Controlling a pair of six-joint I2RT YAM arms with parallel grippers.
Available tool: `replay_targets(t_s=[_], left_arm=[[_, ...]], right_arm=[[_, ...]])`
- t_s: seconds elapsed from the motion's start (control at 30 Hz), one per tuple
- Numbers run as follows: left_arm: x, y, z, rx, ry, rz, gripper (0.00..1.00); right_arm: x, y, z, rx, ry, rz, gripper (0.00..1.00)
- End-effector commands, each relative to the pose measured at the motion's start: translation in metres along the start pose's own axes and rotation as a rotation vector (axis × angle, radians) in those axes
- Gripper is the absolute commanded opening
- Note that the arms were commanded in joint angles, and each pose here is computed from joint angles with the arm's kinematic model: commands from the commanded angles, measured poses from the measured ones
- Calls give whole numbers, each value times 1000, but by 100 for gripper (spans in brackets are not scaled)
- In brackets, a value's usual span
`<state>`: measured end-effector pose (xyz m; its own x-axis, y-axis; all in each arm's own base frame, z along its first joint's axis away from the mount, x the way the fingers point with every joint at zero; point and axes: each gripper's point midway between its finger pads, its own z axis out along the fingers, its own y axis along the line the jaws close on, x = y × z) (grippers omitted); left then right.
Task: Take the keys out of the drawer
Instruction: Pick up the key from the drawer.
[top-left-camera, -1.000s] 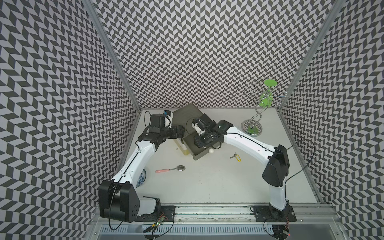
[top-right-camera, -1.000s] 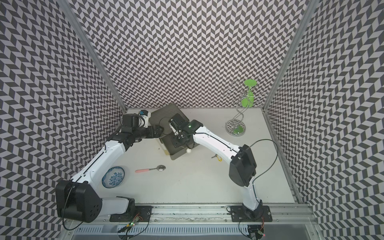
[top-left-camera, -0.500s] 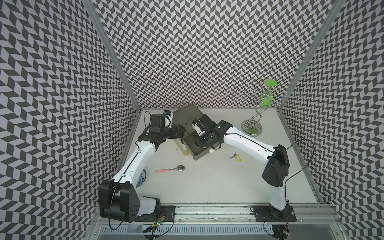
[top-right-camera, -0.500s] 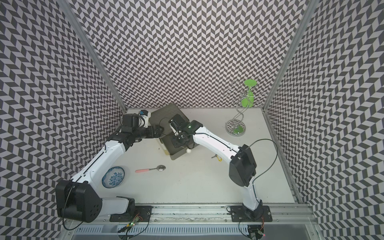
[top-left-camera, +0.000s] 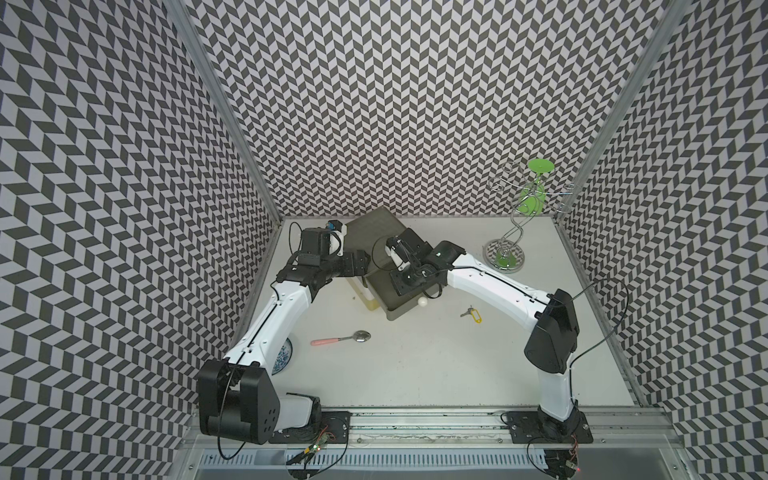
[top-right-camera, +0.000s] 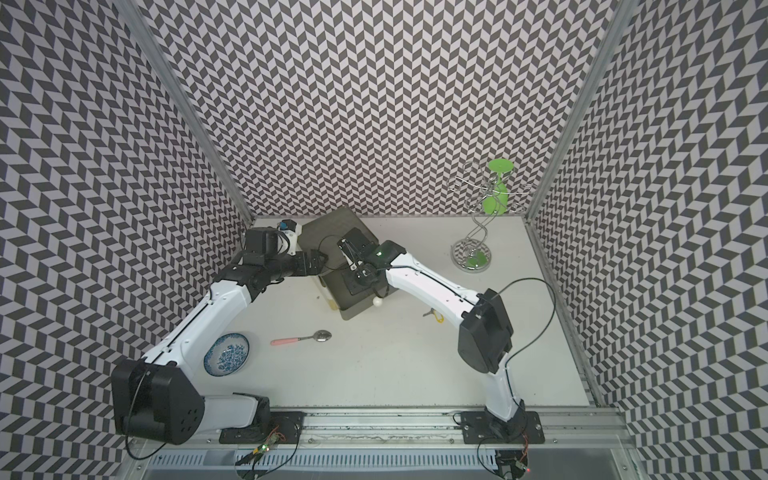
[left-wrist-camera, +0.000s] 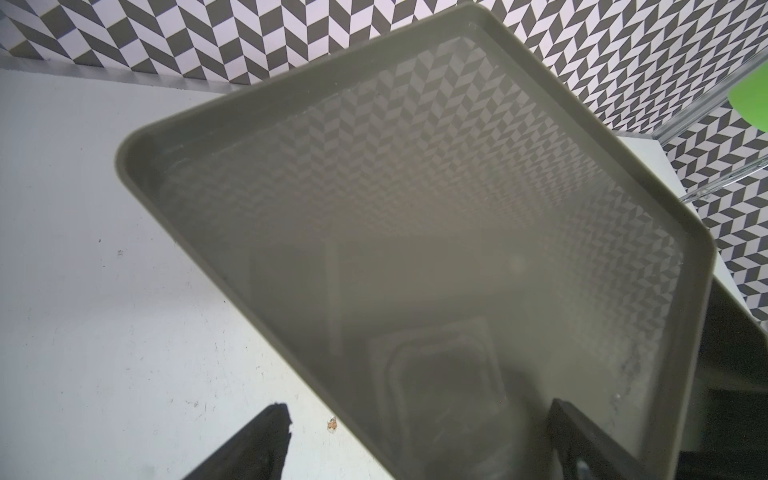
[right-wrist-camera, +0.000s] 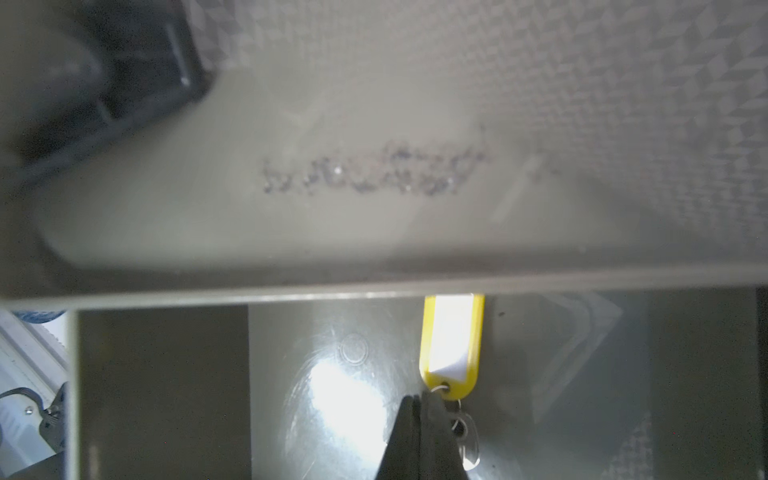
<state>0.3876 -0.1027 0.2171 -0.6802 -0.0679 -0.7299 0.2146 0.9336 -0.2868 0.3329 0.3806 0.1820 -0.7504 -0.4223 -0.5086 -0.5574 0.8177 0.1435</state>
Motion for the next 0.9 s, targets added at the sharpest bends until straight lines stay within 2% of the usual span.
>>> replay_targets(t_s=[0.0,0.17,0.57,0.73,0.87], left_arm=[[42,18,12,-67,140,-5,100],[39,16,12,-62,134,-4,100],[34,14,14,-52,137,-7,100],[30,14,12,-54,131,-6,100],[29,13,10,-51,126,-6,100]], right_arm=[[-18,0,-17,9,-81,-3,5],[-37,-2,-45,21,-159,-2,4],[-70,-18,-144,68,-394,47,3],[-58,-76,-174,149,-429,151,3],[-28,-137,-175,209,-410,255,3]])
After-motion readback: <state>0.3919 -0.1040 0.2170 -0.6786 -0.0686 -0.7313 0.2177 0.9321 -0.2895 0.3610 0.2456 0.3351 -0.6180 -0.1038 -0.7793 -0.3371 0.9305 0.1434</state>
